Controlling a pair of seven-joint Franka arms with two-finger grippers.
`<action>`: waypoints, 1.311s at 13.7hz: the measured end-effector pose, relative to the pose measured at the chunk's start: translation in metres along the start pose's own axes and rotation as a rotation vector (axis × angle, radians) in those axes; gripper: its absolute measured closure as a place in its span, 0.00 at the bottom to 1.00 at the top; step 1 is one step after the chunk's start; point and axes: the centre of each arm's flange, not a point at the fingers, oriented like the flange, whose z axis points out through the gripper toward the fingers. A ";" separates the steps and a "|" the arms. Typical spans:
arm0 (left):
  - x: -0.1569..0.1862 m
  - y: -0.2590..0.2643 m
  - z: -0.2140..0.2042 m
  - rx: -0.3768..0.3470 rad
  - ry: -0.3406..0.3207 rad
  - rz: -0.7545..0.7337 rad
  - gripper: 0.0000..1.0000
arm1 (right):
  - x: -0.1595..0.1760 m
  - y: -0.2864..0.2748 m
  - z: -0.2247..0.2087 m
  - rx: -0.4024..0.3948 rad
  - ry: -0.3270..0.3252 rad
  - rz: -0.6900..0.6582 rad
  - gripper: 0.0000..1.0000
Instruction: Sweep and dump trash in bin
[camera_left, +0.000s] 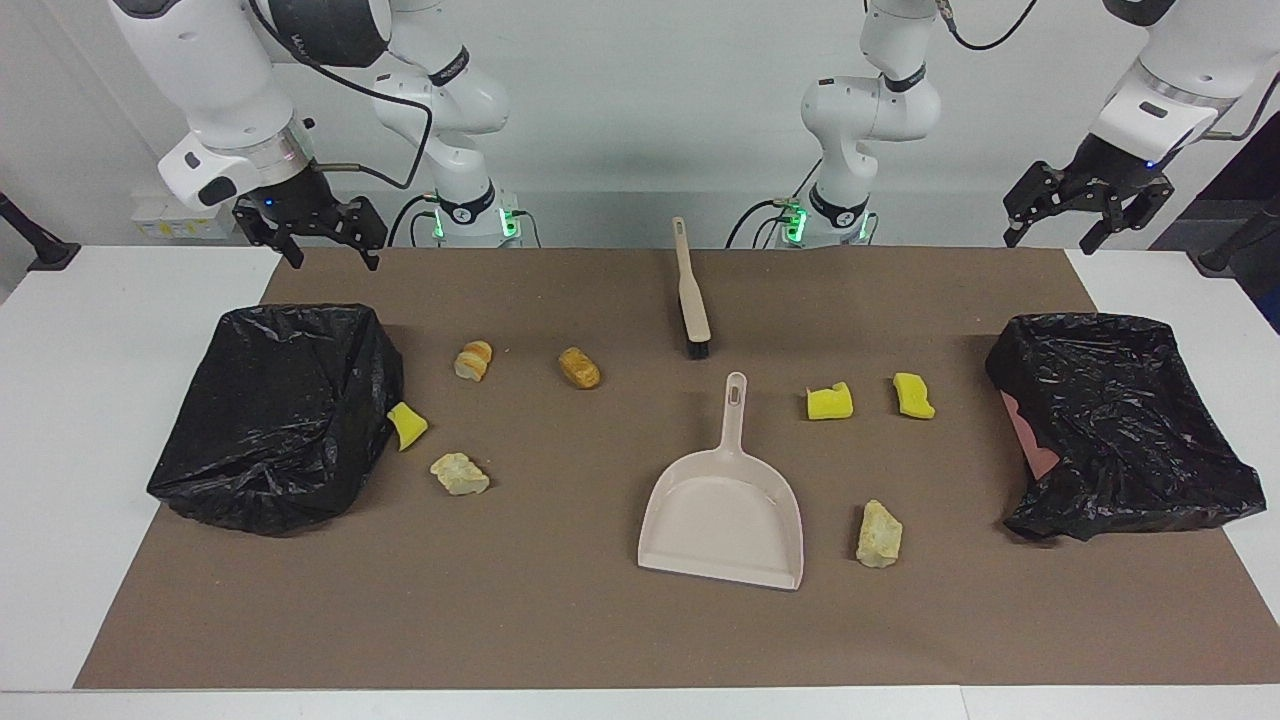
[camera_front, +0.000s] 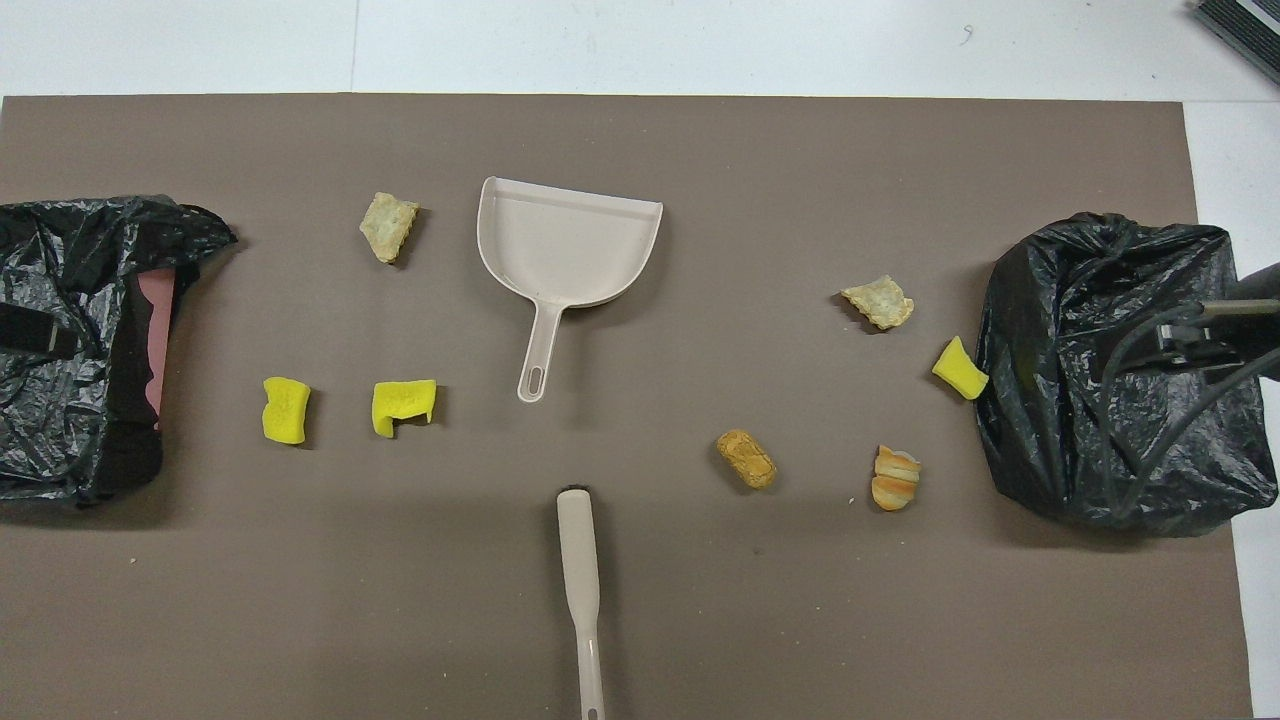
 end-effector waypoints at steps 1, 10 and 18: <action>0.000 0.000 0.000 0.000 0.000 0.000 0.00 | -0.001 -0.003 -0.001 0.010 0.004 -0.007 0.00; 0.000 0.000 0.000 0.000 0.000 0.000 0.00 | 0.030 -0.100 0.041 0.022 0.052 -0.124 0.00; 0.000 0.000 0.000 0.000 0.000 0.000 0.00 | 0.049 -0.238 0.111 0.047 0.106 -0.065 0.00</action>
